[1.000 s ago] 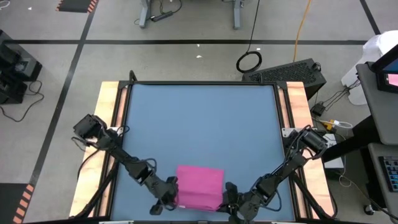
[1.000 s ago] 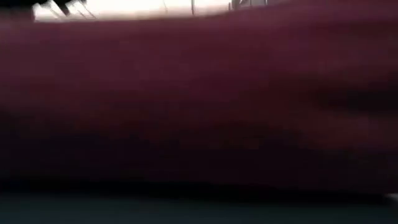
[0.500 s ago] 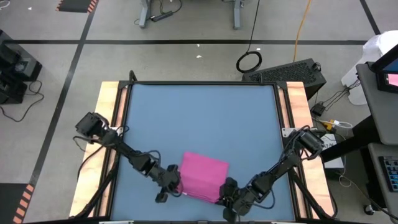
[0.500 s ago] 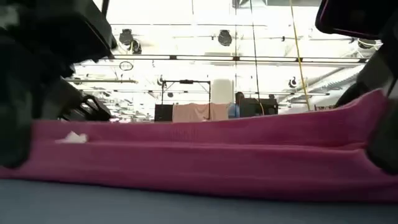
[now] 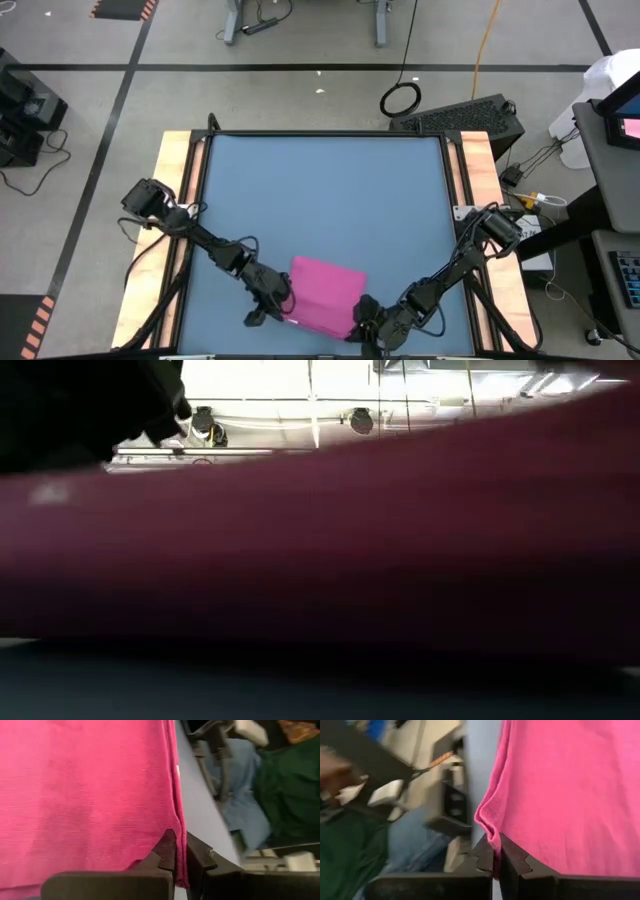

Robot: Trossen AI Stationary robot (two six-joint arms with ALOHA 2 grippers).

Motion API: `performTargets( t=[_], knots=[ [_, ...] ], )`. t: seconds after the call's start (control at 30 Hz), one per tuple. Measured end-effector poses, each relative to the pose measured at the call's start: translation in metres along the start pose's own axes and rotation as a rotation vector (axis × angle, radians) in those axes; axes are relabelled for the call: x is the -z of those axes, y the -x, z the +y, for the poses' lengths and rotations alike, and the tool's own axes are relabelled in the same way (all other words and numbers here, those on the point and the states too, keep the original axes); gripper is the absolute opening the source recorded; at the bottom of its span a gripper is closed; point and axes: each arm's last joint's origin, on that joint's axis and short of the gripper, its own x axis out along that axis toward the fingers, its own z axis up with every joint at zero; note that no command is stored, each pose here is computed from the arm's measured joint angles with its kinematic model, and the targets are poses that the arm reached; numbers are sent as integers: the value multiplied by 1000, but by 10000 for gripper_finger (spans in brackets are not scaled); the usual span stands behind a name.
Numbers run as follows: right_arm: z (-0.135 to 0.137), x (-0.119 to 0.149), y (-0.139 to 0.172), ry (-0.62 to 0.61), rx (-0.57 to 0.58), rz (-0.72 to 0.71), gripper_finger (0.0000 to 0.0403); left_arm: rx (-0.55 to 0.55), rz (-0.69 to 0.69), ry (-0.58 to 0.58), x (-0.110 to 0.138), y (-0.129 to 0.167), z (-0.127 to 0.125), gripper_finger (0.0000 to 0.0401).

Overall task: Roll towel
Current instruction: Roll the light red towel

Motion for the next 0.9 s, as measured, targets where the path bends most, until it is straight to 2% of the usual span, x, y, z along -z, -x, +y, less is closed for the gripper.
performTargets(
  t=[0.13,0.3,0.57,0.73,0.9],
  knots=[
    [6,-6,-1,35,-117,29,0,90,-5,12,-9,9,0,15],
    [0,-24,-1,21,-179,129,0,192,5,34,-22,26,13,15],
    [-28,-41,-4,-63,-46,242,0,145,86,166,-18,34,58,15],
    [-31,-41,-4,-91,-16,250,0,139,104,205,-13,29,72,15],
    [-32,-40,-4,-106,7,240,0,108,120,212,-9,23,74,15]
  ],
)
